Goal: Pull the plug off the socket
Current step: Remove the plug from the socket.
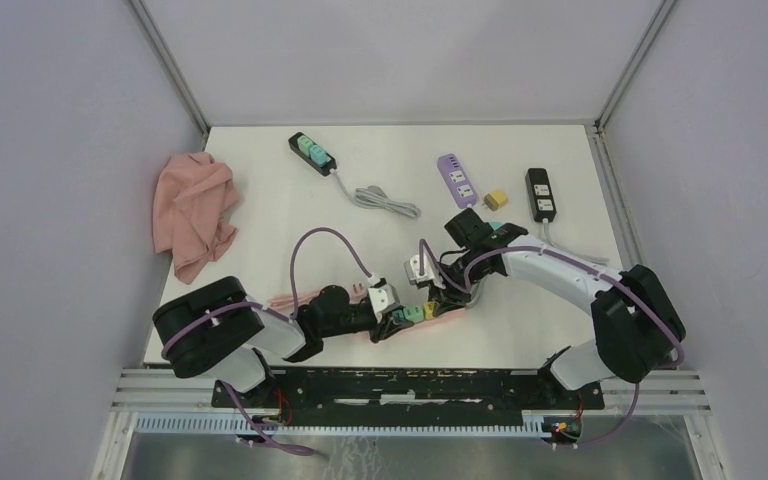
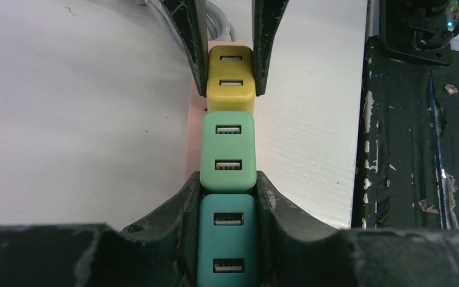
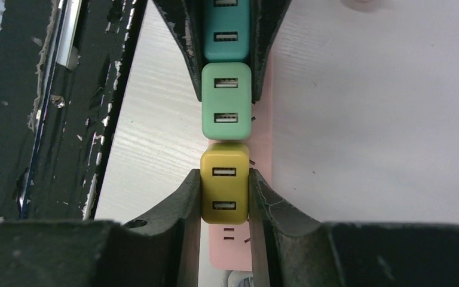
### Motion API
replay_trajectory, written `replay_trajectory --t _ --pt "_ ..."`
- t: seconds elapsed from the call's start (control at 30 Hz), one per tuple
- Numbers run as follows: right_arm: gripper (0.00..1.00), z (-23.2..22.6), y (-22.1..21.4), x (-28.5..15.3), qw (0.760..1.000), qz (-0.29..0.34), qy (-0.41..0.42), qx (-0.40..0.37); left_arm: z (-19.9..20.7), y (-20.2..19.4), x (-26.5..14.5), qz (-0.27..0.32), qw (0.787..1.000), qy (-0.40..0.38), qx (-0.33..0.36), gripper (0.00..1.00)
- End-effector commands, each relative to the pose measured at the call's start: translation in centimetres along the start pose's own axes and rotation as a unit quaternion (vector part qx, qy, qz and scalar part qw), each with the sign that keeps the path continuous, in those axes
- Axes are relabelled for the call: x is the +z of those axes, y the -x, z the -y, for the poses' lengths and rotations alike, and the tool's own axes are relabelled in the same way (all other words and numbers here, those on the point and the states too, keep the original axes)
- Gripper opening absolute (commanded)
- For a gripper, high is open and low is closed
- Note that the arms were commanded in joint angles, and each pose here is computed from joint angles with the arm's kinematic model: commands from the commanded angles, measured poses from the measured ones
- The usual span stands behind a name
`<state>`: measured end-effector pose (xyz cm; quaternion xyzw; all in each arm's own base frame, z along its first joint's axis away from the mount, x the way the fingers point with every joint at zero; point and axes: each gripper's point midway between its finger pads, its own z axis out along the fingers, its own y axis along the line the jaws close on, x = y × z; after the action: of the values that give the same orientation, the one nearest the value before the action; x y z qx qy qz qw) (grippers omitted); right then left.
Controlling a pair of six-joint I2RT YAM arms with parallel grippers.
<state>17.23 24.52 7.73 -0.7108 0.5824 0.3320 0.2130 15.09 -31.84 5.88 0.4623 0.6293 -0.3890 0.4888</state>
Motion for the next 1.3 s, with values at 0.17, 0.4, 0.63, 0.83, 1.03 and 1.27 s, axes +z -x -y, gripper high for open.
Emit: replay_trajectory --t 0.17,0.4,0.63,0.83,1.03,1.27 --pt "0.00 -2.6 3.1 1.3 0.997 0.019 0.049 -0.053 -0.2 0.4 0.0 0.008 1.000 0.004 0.009 0.03" --pt "0.00 0.8 2.2 -1.3 1.000 0.019 -0.015 -0.004 -0.1 0.2 -0.2 0.005 1.000 0.004 0.007 0.03" --pt "0.00 -2.5 0.9 -2.0 0.997 0.028 0.044 -0.059 -0.2 0.0 -0.2 -0.001 1.000 0.003 0.014 0.03" --pt "0.00 -3.6 3.4 0.4 0.995 0.034 0.070 -0.069 -0.2 0.3 -0.2 0.001 1.000 0.004 0.013 0.03" --pt "0.00 -0.4 4.3 -0.6 0.999 0.038 -0.003 -0.020 -0.2 0.2 -0.2 -0.002 1.000 0.003 0.012 0.03" --pt "0.00 0.2 0.9 -2.8 0.999 0.001 -0.029 -0.039 -0.1 0.1 -0.1 -0.004 1.000 0.000 0.012 0.03"
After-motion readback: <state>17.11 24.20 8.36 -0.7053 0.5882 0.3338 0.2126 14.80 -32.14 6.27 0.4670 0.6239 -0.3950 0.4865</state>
